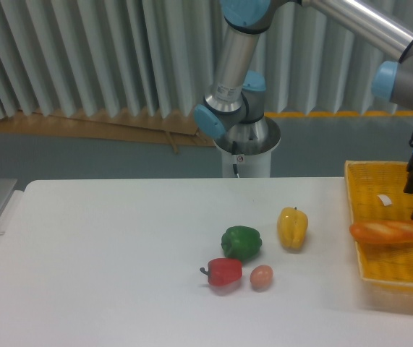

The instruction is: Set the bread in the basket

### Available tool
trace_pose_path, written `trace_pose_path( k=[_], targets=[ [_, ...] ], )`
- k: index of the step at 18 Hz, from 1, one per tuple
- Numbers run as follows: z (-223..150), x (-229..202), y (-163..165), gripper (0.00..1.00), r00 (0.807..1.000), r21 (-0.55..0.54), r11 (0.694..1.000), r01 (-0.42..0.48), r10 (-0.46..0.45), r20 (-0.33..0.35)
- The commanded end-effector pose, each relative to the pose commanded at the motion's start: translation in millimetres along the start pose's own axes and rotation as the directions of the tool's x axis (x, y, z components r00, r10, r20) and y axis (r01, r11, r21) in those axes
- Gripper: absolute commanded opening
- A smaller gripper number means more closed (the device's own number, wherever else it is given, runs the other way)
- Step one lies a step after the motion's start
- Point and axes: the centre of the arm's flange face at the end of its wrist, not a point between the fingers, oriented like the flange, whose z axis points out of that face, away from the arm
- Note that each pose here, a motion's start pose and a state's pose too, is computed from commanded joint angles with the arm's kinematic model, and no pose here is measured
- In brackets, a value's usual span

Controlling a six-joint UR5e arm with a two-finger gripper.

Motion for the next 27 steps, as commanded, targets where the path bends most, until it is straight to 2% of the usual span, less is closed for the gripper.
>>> trace_pose_path(
  k=[4,7,11,16,21,25,27],
  targets=[
    [-11.9,-12.6,-17.9,1.00,0.996,-0.013,0.996,0.085,-0.085,0.022],
    [-29.1,-19.4,-29.9,1.00,0.997,-0.042,0.997,0.061,-0.059,0.049],
    [-30.3,-29.8,-50.4,1.00,0.997,-0.043,0.997,0.062,-0.060,0.046],
    [-45.8,-49.9,-103.5,1.00,0.992,-0.071,0.991,0.116,-0.113,0.049],
    [-46.6,-72.7,-166.5,1.00,0.990,-0.138,0.980,0.140,-0.140,0.012],
    [-48.8,-78.4,-184.7,1.00,0.986,-0.138,0.976,0.167,-0.166,0.021],
    [-47.8,-78.8,-187.8,1.00,0.976,-0.131,0.968,0.216,-0.216,0.018]
  ],
)
